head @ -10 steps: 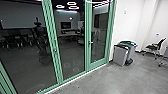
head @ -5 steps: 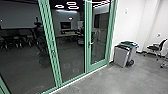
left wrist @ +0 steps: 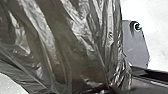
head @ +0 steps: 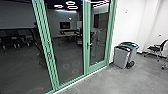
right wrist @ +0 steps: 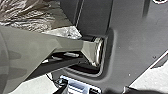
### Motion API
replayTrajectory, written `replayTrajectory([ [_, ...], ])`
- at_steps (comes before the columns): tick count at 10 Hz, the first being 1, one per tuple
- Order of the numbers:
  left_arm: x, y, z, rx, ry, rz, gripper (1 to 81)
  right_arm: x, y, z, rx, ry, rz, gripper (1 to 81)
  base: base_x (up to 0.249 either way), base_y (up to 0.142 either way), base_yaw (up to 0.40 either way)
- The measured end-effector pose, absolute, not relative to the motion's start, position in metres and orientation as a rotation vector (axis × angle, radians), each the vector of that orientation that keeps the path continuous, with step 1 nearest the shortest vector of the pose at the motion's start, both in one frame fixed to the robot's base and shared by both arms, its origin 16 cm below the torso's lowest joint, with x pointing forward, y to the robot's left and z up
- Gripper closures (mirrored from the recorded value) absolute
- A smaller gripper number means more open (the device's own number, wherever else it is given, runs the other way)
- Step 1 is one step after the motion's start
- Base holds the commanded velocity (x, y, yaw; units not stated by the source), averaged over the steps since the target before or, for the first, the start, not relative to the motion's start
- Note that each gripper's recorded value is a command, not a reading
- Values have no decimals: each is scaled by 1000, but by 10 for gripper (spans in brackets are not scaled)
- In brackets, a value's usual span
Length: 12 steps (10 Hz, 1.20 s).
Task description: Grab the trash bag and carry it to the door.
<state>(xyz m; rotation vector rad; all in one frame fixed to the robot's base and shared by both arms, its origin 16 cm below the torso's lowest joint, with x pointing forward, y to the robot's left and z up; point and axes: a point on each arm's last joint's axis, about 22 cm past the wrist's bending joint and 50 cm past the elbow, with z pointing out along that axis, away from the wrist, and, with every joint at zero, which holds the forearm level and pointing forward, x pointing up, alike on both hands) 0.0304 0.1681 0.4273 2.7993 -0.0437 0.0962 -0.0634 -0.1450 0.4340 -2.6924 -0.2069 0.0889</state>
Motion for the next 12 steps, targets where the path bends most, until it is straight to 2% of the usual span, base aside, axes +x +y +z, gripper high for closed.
replayTrajectory([
  [7, 31, 168, 427, 2799, -47, 99, 811, -63, -146, 434, -2694, -207, 88, 10, 137, -62, 0],
  [12, 29, 164, 428, 2795, -49, 97, 811, -66, -146, 434, -2694, -206, 92, 10, 147, 0, 0],
])
